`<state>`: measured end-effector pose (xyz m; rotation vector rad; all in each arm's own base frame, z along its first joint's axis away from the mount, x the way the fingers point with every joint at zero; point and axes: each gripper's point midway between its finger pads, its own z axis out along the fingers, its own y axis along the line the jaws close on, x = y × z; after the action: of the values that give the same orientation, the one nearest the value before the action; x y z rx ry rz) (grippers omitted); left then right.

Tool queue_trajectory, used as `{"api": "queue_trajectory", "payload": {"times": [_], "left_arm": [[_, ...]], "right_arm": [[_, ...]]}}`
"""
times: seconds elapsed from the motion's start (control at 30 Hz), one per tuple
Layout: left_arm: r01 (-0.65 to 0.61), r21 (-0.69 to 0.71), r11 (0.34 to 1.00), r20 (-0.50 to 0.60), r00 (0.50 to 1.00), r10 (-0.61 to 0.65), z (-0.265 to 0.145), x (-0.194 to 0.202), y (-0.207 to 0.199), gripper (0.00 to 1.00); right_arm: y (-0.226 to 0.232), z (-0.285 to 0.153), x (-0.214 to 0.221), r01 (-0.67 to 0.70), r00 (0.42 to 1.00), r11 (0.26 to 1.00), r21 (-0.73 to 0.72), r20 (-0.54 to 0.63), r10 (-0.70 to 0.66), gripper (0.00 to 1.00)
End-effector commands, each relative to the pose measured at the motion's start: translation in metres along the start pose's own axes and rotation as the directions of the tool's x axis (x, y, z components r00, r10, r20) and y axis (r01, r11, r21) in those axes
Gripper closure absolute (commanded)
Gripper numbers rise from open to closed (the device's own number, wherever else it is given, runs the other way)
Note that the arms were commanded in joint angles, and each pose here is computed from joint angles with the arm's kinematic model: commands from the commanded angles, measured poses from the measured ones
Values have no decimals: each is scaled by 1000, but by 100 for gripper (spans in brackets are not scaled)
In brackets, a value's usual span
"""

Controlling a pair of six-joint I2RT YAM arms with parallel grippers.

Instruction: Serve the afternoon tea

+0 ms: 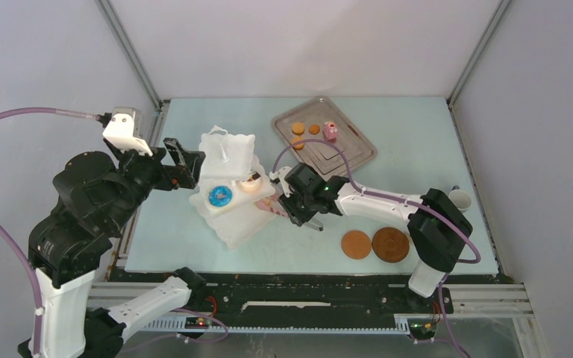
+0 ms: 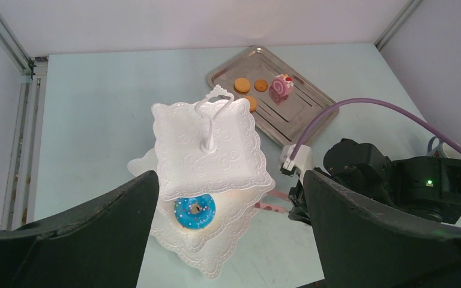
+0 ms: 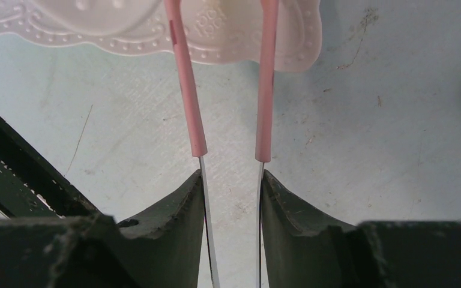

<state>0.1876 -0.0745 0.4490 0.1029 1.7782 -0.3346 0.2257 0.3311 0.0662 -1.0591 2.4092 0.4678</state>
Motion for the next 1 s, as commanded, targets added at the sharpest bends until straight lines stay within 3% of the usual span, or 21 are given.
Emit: {"api": "queue_trajectory", "payload": {"times": [0.0,0.27,0.57,0.73,0.97], "left_arm": [[8,20,1000,35,999,-8,-1,-10,-4,2],[7,20,1000,37,999,-8,-1,-11,-4,2],[7,21,1000,36,999,-7,0,-10,-4,2],[9,24,1000,32,999,-9,1,-8,-5,2],[13,41,999,31,999,-14,2,-7,-8,2]], "right_arm": [[3,-11,-28,21,997,1000,10,79,-21,61],[-12,-35,-17,23,997,996,89,69,-29,62],[-23,-77,6,5,990,993,120,142,-22,63],[-74,-98,18,-198,964,964,178,215,159,62],[-166,-116,16,-426,887,854,300,325,328,59]]}}
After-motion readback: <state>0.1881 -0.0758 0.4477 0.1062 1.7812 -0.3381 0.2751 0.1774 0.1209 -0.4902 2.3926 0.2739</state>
